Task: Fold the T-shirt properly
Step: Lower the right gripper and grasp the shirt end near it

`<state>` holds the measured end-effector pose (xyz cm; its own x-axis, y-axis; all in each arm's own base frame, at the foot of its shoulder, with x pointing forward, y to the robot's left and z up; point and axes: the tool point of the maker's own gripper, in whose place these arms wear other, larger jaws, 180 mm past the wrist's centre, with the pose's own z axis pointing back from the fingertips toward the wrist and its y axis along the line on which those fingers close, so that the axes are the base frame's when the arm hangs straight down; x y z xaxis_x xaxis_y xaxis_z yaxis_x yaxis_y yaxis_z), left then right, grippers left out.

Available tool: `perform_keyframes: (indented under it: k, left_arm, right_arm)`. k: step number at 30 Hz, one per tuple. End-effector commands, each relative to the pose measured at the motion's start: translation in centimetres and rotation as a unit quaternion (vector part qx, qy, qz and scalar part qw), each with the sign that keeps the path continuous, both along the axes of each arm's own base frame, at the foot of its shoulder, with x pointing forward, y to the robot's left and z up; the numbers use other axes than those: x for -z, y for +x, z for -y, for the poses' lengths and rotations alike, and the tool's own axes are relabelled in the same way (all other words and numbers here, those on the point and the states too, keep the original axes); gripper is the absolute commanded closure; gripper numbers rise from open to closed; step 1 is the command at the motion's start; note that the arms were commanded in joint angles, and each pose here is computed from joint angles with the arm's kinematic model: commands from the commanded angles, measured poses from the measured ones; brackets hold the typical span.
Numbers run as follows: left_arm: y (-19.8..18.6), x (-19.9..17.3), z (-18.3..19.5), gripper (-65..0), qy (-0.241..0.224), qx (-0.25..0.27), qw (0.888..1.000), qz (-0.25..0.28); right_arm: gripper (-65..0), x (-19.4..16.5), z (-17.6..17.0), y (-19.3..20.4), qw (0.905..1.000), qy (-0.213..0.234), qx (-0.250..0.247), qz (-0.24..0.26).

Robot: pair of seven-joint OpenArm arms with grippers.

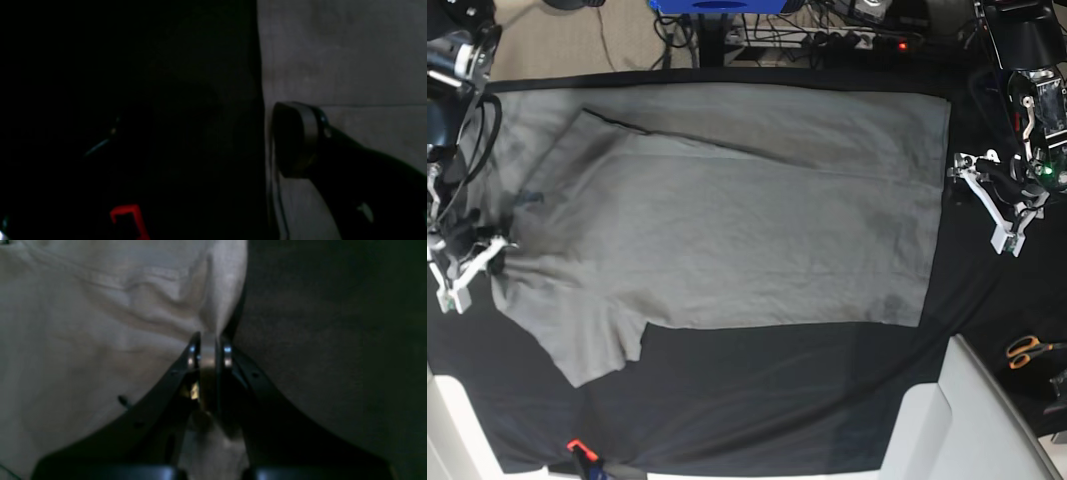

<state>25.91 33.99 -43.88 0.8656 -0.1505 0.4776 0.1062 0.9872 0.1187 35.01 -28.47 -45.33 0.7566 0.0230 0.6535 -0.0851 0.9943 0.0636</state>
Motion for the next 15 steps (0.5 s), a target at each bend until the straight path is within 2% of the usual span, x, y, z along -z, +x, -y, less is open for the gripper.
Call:
perform_keyframes:
  k: [1, 8, 15]
  left_arm:
    - [1.1, -1.3, -0.8, -53.2, 0.010, 0.000, 1.000, 0.020]
    - [1.0, -1.3, -0.8, -53.2, 0.010, -0.001, 1.000, 0.019]
    - [0.8, -1.2, -0.8, -53.2, 0.010, -0.001, 1.000, 0.017]
  right_arm:
    - [-0.8, -1.7, 0.7, 0.8, 0.9997, -0.012, -0.003, 0.020]
    - [-0.8, -1.6, -1.7, -2.5, 0.9983, -0.040, -0.031, -0.028]
    - [-0.8, -2.0, -3.0, -5.9, 0.9957, -0.064, -0.046, -0.048]
